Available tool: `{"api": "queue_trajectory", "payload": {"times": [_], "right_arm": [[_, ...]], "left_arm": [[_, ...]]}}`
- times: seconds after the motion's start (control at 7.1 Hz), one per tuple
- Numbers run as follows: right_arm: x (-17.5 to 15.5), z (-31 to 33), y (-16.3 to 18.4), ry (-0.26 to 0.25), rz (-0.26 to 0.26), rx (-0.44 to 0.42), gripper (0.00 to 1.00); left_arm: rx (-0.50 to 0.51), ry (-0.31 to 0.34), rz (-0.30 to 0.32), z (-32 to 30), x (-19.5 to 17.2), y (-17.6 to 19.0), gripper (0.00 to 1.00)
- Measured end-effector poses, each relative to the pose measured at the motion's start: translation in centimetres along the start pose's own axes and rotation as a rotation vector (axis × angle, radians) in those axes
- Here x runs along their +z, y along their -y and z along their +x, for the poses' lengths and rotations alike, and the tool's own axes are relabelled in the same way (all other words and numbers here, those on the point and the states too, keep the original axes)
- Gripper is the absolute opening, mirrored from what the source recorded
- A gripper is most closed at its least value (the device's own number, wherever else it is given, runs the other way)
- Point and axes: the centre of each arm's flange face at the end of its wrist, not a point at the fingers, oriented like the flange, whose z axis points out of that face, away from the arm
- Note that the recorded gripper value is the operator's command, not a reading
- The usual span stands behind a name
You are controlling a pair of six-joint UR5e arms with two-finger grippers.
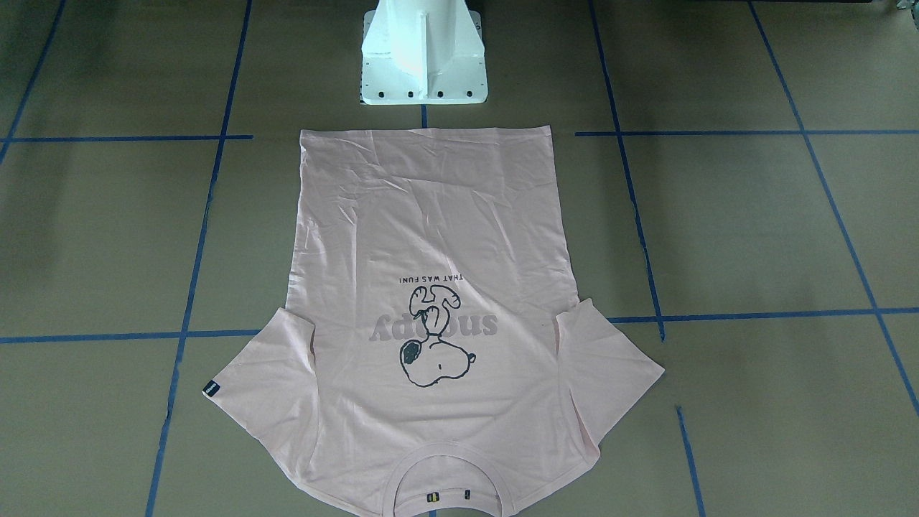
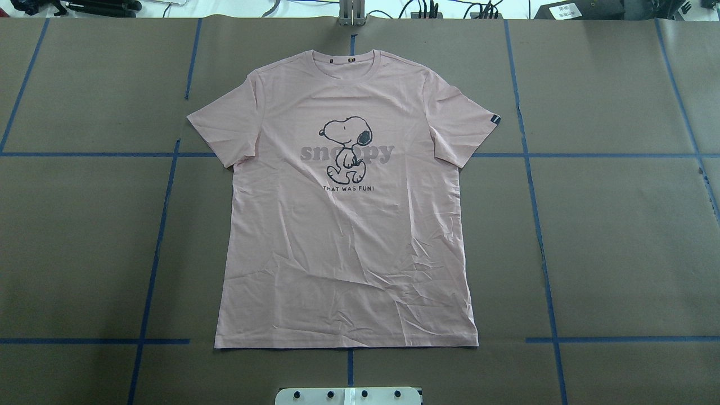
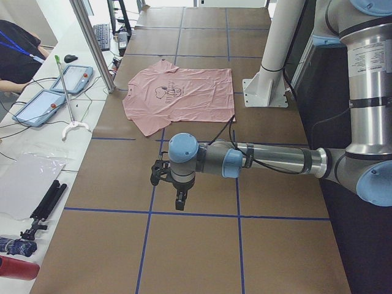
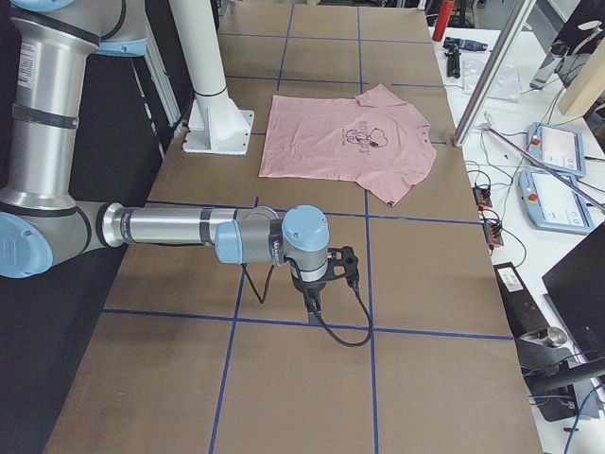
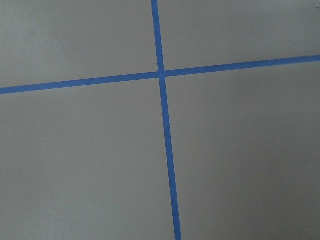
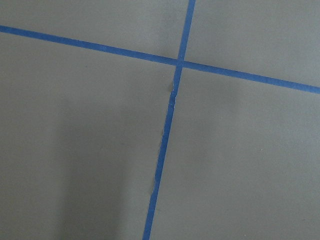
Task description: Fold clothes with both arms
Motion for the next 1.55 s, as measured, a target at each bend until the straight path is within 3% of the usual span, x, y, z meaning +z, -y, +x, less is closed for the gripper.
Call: {"api": "queue_trajectory", "payload": {"times": [0.42,0.7,0.99,1.13,1.41,1.55], "right_arm": [[-0.2,-0.3,0.5,-0.005,0.016,-0.012,1.00],[-1.6,-1.3,3.1,-0.020,0.098,-0.083,1.00],[-3.5,-2.7,6.9,-0.024,0.180,-0.117,1.00],[-3.8,-2.9,7.8,-0.020,0.197,-0.121,1.00],[-4.1,-3.8,8.8,0.049,0.215,-0.132,1.00],[-5.1,-4.8,10.2,0.078,0.232,-0.122,1.00]], "left_arm": [[0.026,0.000,0.020,0.7,-0.5,0.9,1.00],[0.101,0.002,0.088,1.7,-1.1,1.8,1.00],[0.244,-0.002,0.231,4.3,-3.4,4.9,1.00],[0.335,0.001,0.326,6.3,-5.3,8.3,1.00],[0.488,-0.007,0.495,9.7,-8.3,15.0,1.00],[0.492,-0.024,0.538,10.8,-9.0,17.4,1.00]]}}
